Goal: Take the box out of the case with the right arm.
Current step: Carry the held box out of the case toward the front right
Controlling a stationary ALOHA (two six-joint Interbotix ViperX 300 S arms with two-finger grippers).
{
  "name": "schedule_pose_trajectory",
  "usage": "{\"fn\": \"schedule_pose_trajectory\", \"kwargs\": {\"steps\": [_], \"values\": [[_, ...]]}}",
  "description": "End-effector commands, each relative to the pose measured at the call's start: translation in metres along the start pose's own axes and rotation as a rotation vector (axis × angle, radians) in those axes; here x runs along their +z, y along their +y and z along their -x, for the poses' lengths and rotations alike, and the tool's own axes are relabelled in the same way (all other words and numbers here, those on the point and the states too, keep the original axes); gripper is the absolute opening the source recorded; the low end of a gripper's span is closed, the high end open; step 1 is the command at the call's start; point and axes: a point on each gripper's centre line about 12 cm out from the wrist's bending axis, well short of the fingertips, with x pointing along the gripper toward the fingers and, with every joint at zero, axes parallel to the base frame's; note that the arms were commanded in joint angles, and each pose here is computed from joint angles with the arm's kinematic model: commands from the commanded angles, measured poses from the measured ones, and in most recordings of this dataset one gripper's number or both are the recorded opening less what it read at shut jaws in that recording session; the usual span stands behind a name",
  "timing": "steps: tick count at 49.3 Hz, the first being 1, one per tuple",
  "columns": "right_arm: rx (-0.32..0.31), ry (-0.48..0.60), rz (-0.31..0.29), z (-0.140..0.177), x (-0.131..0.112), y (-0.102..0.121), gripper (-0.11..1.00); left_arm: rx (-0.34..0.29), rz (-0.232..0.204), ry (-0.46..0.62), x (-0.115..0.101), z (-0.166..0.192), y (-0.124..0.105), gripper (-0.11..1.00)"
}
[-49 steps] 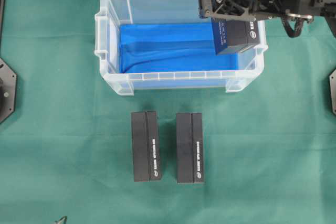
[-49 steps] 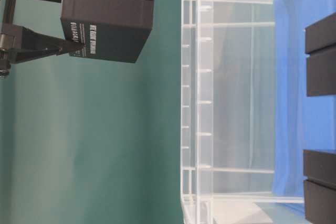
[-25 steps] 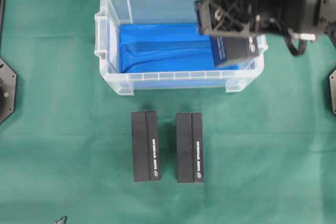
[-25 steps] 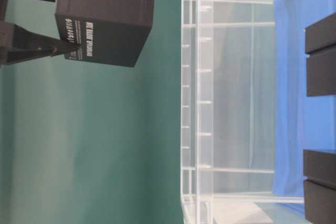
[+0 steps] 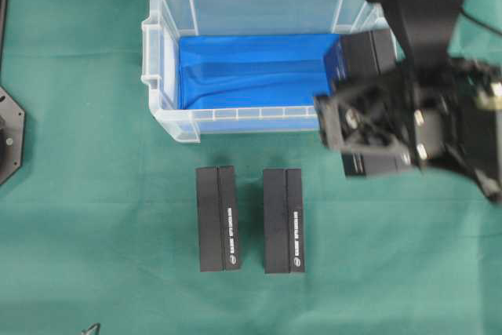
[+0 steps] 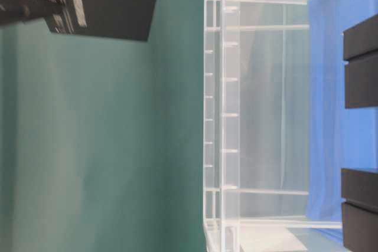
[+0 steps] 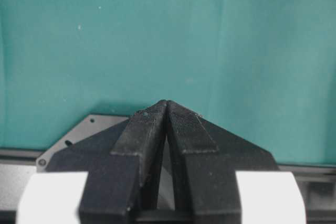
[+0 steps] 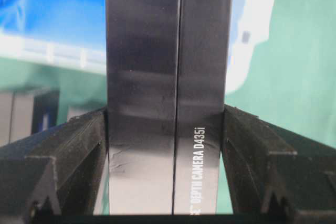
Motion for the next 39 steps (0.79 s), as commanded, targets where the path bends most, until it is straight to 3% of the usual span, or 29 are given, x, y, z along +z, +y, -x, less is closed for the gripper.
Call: {"fn": "schedule_pose_trajectory", "kwargs": {"steps": [1,10,20,39], "values": [[0.06,0.021,-0.033,0.026,-0.008,-0.008,0.65,0.0,-0.005,-0.008,0.003,0.002,-0.001,0.0],[0.076,0.046,-0.061,0.044,-0.043,-0.012,0.65,-0.001,-0.005,-0.009,0.003,0.002,-0.001,0.0],[0.033,0.101,-0.061,0.058,-0.074,-0.012,0.65,0.0,-0.005,-0.006,0.003,0.001,-0.001,0.0],[-0.011,0.092,-0.059,0.064,-0.079,-0.01,0.65,0.0,-0.003,-0.006,0.003,0.001,-0.001,0.0]]}}
